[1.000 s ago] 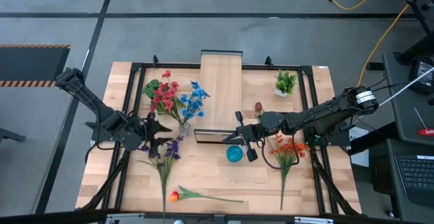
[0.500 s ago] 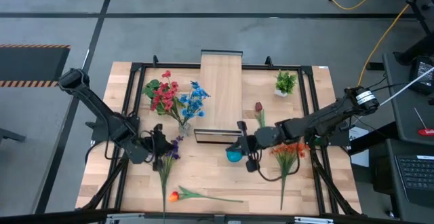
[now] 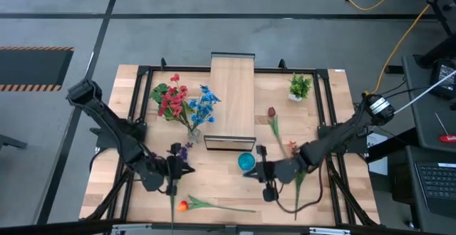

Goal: Pick and place flowers into a vace then onto a shelf
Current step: Put the orange tulip into the transparent vase

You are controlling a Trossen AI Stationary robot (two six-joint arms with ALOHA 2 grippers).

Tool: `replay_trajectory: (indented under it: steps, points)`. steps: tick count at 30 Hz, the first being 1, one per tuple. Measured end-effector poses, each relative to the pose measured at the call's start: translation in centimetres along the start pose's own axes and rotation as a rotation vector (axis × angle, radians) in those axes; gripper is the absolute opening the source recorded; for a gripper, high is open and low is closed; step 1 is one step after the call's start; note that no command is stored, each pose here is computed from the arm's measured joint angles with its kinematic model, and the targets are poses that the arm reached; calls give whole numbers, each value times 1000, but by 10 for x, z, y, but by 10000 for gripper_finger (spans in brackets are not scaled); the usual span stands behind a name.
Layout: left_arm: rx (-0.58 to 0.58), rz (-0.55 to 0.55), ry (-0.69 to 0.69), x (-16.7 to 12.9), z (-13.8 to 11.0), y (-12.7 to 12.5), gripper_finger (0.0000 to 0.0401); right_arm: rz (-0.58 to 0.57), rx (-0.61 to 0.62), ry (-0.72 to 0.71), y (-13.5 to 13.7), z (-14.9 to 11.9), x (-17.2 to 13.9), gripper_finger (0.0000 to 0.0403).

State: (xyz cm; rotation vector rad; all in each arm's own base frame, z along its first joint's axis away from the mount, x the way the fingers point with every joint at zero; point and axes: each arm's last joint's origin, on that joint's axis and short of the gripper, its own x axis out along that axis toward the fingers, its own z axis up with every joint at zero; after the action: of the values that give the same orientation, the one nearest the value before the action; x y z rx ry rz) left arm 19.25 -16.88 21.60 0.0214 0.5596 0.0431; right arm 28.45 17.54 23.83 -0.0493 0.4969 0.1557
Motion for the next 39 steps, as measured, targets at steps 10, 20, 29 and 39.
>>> replay_trajectory:
  steps: [10, 20, 29, 39]
  points:
    - [-4, 1, 3, 3, 0, -3, 3, -20, 3, 250, 41, 11, 32, 6]
    - [5, -8, 6, 1, -1, -5, 2, -1, 69, 298, 71, -12, 58, 16]
    - [11, -4, 13, 1, -2, -5, 2, 42, 56, 287, 97, -38, 76, 28]
    - [17, 2, 24, 1, -3, -4, 2, 77, 128, 279, 110, -45, 76, 112]
